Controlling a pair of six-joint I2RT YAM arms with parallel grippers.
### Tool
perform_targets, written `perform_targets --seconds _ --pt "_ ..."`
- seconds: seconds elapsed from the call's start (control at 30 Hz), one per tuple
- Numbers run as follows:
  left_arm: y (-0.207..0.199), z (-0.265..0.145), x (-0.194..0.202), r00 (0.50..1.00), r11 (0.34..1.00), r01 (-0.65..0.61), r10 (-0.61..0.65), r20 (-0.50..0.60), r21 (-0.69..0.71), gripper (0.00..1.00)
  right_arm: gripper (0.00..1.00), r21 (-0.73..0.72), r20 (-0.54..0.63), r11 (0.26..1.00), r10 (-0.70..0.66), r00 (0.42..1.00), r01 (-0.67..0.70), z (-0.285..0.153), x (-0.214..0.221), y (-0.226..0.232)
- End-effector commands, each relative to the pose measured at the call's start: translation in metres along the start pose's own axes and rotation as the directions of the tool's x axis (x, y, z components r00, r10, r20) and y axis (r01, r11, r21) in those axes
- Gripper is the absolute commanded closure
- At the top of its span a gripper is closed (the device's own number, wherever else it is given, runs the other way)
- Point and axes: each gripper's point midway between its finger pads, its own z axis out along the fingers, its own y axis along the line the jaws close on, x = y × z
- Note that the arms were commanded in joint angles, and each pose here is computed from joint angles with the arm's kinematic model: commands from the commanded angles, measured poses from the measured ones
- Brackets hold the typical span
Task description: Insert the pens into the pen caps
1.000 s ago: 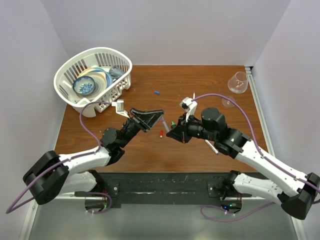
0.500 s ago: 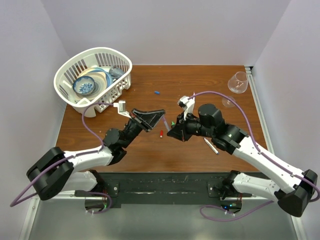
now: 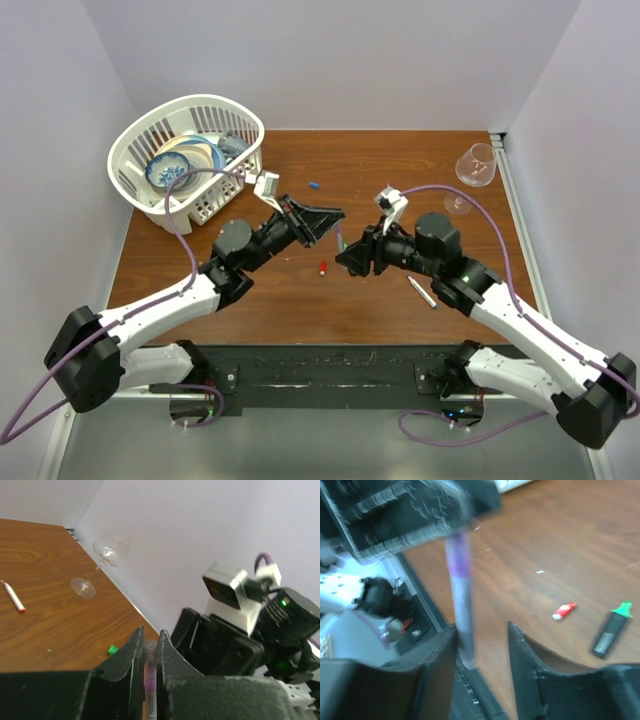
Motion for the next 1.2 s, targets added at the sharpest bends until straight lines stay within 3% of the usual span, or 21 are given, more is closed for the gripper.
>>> perform_targets --seconds 0.0,0.07,0.2,0.43,0.63,0.83,1.07,1.17 --pt "0.024 0.001 -0.017 0.978 0.975 -0.175 0.156 -0.141 -0.138 1.0 0.37 0.016 0.07 1.0 -0.018 0.997 0.016 -0.028 0.008 -0.003" --pt "0.043 0.001 -0.037 0.97 0.942 -0.23 0.201 -0.137 -0.244 1.0 0.28 0.014 0.025 0.999 0.034 0.999 -0.034 -0.039 0.032 -0.005" --pt "0.106 -0.021 -0.026 0.942 0.859 -0.306 0.21 -0.262 -0.411 1.0 0.14 -0.001 0.057 0.997 0.078 0.995 -0.078 -0.059 0.035 0.004" --pt "0.206 -0.048 0.027 0.889 0.684 -0.381 0.087 -0.45 -0.622 1.0 0.1 0.115 0.016 0.99 0.077 0.997 -0.079 -0.061 0.044 -0.016" --pt "0.261 -0.062 0.046 0.846 0.531 -0.466 0.035 -0.531 -0.707 1.0 0.1 0.126 -0.002 0.99 0.06 0.998 -0.059 -0.06 0.042 -0.017" --pt "0.295 -0.086 0.068 0.816 0.422 -0.515 -0.027 -0.578 -0.747 1.0 0.09 0.16 0.019 0.987 0.029 0.999 -0.032 -0.067 0.038 -0.021" --pt "0.31 -0.095 0.083 0.81 0.378 -0.509 -0.094 -0.579 -0.773 0.71 0.09 0.287 0.056 0.957 0.027 0.998 -0.042 -0.075 0.03 -0.042" --pt "0.304 -0.091 0.081 0.822 0.395 -0.488 -0.09 -0.562 -0.778 0.63 0.1 0.313 0.096 0.948 0.026 0.995 -0.055 -0.078 0.024 -0.046"
